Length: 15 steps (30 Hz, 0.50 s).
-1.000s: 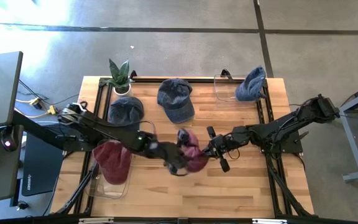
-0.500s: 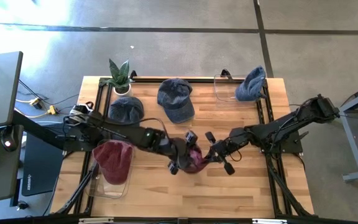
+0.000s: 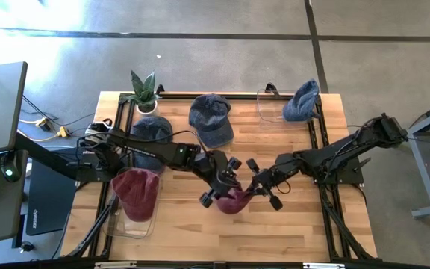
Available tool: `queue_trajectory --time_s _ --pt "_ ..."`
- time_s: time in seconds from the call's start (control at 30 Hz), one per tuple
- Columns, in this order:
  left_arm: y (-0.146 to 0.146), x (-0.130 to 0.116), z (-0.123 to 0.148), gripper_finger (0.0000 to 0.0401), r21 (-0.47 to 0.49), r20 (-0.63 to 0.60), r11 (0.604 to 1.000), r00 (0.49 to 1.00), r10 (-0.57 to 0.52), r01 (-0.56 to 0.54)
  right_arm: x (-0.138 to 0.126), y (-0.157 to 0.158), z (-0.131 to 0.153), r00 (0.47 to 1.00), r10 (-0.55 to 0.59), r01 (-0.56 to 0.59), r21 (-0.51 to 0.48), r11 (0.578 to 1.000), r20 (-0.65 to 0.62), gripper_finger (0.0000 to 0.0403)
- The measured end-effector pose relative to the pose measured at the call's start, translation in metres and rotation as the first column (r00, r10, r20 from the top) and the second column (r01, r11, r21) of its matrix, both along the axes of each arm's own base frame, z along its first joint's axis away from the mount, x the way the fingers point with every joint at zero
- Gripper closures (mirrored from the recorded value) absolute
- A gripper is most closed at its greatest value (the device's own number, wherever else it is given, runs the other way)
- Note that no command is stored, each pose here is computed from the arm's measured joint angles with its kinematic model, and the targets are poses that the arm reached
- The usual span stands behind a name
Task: Pick & Place hat
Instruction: Put the red cap into the bottom transparent bin
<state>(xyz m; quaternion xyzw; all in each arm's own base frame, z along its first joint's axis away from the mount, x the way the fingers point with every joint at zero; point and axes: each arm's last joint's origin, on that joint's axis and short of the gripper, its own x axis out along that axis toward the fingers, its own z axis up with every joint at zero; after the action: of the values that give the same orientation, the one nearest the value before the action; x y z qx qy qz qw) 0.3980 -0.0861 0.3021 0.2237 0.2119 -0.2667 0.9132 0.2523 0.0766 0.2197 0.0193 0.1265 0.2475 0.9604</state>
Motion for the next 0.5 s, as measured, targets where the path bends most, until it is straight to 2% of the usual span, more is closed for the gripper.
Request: queue_trajectory --time_s 0.23,0.4,0.5 --pt "0.0001 0.0001 0.0001 0.0309 0.001 0.002 1.000 1.000 0.003 -0.003 0.0000 -0.0002 -0.0002 1.000 -0.006 0.006 -0.001 1.000 -0.001 0.0396" --pt "-0.0009 -0.0008 -0.0004 0.0377 -0.008 -0.005 0.999 0.999 -0.042 0.042 0.0001 -0.0002 0.0003 1.000 -0.001 0.001 -0.017 1.000 0.013 0.0398" --pt "-0.0007 -0.0034 -0.0022 0.0388 0.015 -0.028 0.998 0.998 -0.063 0.063 0.0000 -0.0003 -0.0001 1.000 0.004 -0.004 -0.040 0.999 0.021 0.0383"
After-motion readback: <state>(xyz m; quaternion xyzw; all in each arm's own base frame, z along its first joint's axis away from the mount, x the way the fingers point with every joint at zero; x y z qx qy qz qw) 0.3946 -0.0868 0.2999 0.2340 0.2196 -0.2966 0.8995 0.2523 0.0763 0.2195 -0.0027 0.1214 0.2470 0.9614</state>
